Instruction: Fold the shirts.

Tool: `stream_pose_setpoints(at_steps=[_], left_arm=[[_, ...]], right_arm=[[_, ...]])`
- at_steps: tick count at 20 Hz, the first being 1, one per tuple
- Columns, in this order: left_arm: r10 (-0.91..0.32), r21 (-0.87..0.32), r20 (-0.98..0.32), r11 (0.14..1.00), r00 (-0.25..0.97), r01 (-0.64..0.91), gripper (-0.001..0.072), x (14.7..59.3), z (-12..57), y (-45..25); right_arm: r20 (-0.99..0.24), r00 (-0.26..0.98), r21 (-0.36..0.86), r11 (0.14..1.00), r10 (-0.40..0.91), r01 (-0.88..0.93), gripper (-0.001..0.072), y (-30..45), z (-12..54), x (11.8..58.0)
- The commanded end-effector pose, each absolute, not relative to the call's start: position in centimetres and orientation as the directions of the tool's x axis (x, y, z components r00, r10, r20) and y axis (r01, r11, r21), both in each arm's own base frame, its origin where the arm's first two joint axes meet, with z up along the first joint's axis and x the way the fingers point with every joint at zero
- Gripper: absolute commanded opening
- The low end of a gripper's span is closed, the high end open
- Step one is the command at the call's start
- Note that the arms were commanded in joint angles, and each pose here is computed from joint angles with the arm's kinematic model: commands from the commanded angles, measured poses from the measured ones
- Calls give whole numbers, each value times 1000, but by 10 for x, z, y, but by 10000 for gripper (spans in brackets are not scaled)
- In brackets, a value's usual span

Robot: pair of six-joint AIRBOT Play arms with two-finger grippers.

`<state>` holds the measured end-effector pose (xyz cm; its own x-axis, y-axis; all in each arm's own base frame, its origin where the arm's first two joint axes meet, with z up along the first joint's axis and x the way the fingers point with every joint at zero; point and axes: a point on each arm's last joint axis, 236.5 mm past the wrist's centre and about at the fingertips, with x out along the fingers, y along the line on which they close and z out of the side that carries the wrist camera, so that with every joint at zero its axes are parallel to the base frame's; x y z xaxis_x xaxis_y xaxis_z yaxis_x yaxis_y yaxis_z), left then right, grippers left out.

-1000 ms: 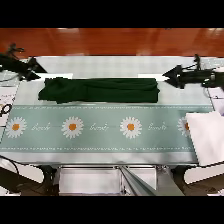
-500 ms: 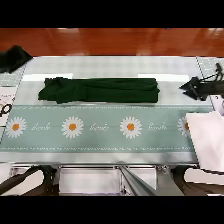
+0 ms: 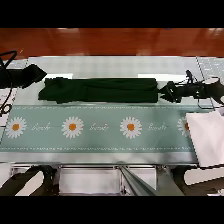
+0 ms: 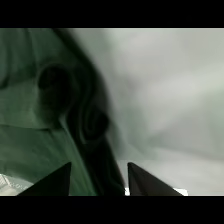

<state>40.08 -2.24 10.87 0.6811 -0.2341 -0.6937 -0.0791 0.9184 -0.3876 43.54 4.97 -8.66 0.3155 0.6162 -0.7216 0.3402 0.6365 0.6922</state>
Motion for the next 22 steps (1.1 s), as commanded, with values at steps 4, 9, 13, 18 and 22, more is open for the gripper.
stream_pose_setpoints(at_steps=[4, 9, 13, 18, 22], left_arm=[[-236, -388, -693, 918, 681, -77, 508, 399, 107, -24], [-236, -388, -693, 918, 681, -77, 508, 399, 107, -24], [-255, -390, -693, 919, 674, -54, 505, 398, 107, -34], [-363, -369, -678, 920, 639, 131, 20, 410, 93, -106], [-496, -416, -725, 868, 478, 270, 20, 419, 50, -208]], right_arm=[[-707, 268, 704, 616, 655, 352, 417, 96, -106, 465], [-692, 307, 722, 642, 654, 259, 22, 111, -87, 494], [-729, 251, 678, 724, 637, 130, 22, 104, -46, 479], [-818, 336, 503, 864, 467, 26, 22, 73, 35, 446], [-778, 428, 492, 870, 459, -37, 22, 77, 92, 409]])
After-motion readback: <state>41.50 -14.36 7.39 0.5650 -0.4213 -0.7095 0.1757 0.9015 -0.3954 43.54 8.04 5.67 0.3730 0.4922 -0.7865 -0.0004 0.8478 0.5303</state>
